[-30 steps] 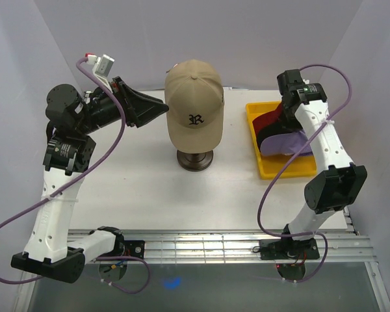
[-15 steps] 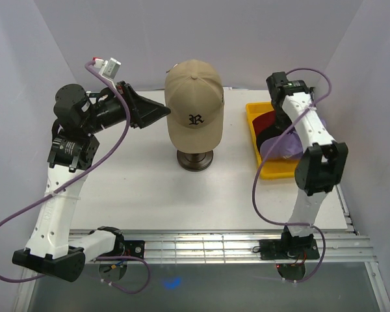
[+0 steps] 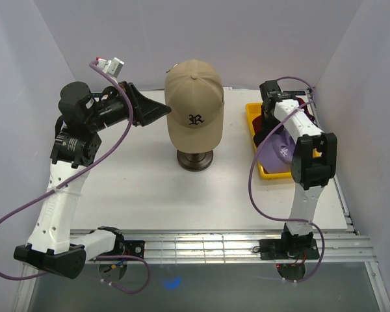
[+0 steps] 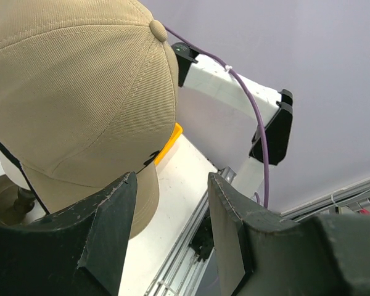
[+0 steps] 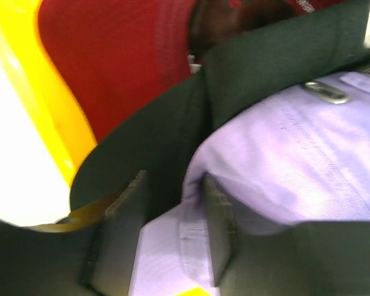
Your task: Stack the hats
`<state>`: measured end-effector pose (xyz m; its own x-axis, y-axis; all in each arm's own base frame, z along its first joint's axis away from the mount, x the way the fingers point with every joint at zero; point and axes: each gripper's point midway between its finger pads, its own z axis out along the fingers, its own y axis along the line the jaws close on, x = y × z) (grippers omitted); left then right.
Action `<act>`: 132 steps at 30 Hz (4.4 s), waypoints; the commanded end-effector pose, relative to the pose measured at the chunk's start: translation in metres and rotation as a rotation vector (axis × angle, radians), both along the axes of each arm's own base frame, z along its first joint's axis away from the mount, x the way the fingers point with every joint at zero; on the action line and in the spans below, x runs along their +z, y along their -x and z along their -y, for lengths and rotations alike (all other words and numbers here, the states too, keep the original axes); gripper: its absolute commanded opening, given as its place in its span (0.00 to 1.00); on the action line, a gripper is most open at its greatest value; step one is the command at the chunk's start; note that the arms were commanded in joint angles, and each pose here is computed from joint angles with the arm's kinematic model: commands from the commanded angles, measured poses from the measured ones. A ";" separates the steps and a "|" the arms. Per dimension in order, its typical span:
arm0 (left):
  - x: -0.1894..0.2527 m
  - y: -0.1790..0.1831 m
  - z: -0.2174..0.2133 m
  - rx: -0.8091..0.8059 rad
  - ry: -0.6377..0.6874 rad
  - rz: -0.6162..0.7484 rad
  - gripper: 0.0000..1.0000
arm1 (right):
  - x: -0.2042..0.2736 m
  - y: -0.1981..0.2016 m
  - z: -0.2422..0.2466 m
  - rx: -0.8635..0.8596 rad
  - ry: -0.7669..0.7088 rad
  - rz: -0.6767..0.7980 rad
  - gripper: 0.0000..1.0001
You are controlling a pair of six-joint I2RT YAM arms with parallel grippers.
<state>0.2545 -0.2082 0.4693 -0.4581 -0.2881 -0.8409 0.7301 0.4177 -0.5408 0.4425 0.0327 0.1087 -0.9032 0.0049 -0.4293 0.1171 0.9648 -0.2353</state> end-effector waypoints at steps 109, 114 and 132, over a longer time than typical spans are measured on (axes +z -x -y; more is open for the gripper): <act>0.121 0.059 0.118 -0.406 0.289 0.266 0.64 | 0.579 0.279 -0.097 0.800 -1.408 1.057 0.08; 0.117 0.054 0.153 -0.427 0.273 0.257 0.64 | 0.574 0.280 -0.098 0.797 -1.416 1.036 0.08; 0.127 0.076 0.180 -0.548 0.342 0.231 0.03 | 0.564 0.253 -0.089 0.744 -1.443 1.011 0.08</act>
